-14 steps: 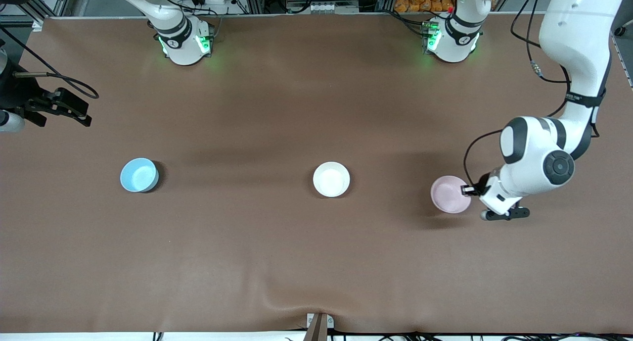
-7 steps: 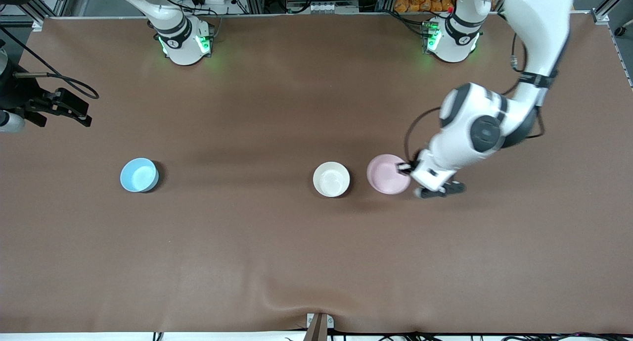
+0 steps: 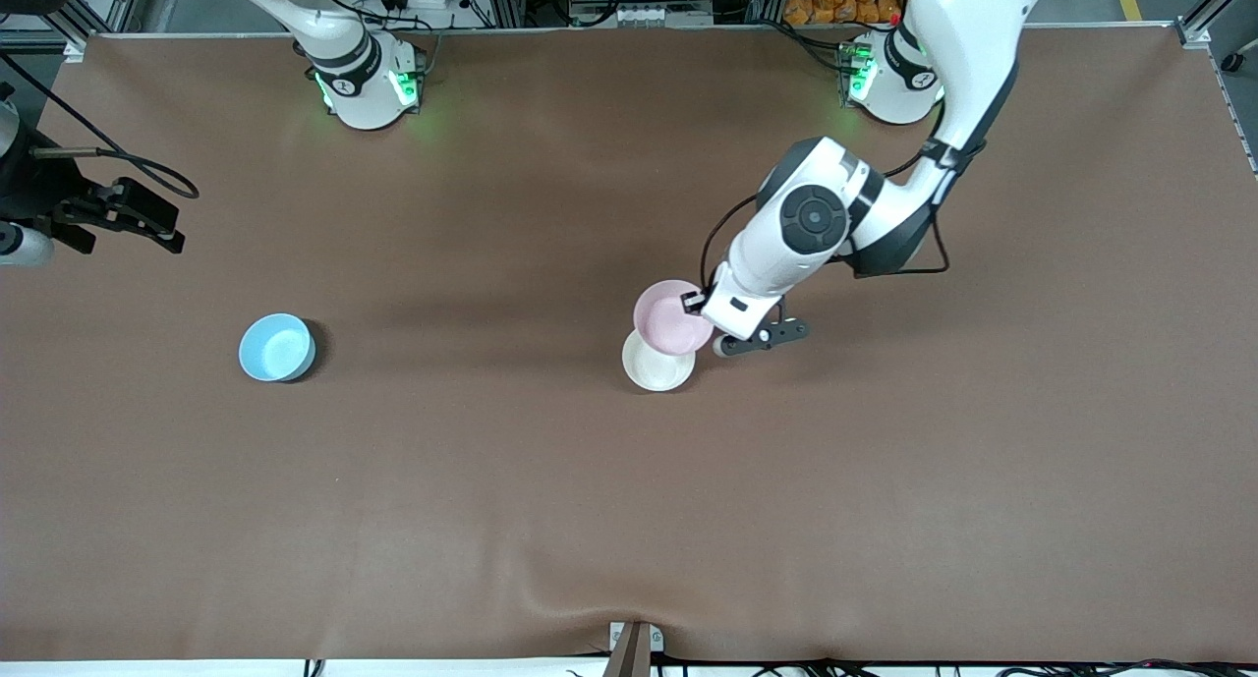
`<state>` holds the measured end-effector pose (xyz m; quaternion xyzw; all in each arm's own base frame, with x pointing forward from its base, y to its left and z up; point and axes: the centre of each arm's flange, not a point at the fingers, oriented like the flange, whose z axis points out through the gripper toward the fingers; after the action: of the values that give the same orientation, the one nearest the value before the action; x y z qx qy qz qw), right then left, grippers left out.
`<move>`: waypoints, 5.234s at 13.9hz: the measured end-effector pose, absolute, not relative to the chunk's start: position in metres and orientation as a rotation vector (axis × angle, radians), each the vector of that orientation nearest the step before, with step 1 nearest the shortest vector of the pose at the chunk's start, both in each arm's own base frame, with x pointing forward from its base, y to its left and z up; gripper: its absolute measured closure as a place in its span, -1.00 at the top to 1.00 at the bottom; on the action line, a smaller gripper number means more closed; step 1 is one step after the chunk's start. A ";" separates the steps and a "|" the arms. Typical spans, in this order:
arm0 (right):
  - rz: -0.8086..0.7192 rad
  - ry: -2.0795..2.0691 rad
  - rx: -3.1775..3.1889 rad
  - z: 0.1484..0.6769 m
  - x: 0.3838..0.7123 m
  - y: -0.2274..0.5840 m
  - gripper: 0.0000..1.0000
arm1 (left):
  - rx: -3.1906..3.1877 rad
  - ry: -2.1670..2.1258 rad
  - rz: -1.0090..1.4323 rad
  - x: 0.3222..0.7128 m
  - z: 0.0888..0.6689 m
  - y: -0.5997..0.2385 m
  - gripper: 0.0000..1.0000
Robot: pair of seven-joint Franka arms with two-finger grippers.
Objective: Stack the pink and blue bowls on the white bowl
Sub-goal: 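Carry the pink bowl with the left gripper onto the white bowl, then release the pink bowl while the right gripper reaches the blue bowl, then grasp the blue bowl rim while the left gripper withdraws upward, then carry the blue bowl with the right gripper onto the pink bowl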
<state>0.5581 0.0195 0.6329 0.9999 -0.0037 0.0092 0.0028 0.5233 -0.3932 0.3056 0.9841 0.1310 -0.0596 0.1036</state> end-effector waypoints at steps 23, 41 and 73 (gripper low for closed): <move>-0.224 -0.256 3.126 0.485 0.610 -0.089 1.00 | 2.950 0.397 -0.089 0.521 0.249 -0.409 -0.95; -0.114 -0.218 3.152 0.277 0.586 -0.157 0.98 | 2.895 0.517 -0.004 0.564 0.281 -0.391 0.37; -0.165 -0.962 3.241 0.321 0.571 0.296 -0.94 | 3.166 0.094 0.088 0.542 0.652 -0.058 1.00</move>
<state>0.5709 0.2959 0.3211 0.9504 -0.2821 -0.0485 -0.1214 0.5422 -0.0579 0.6524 0.9991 0.0296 0.0278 -0.0136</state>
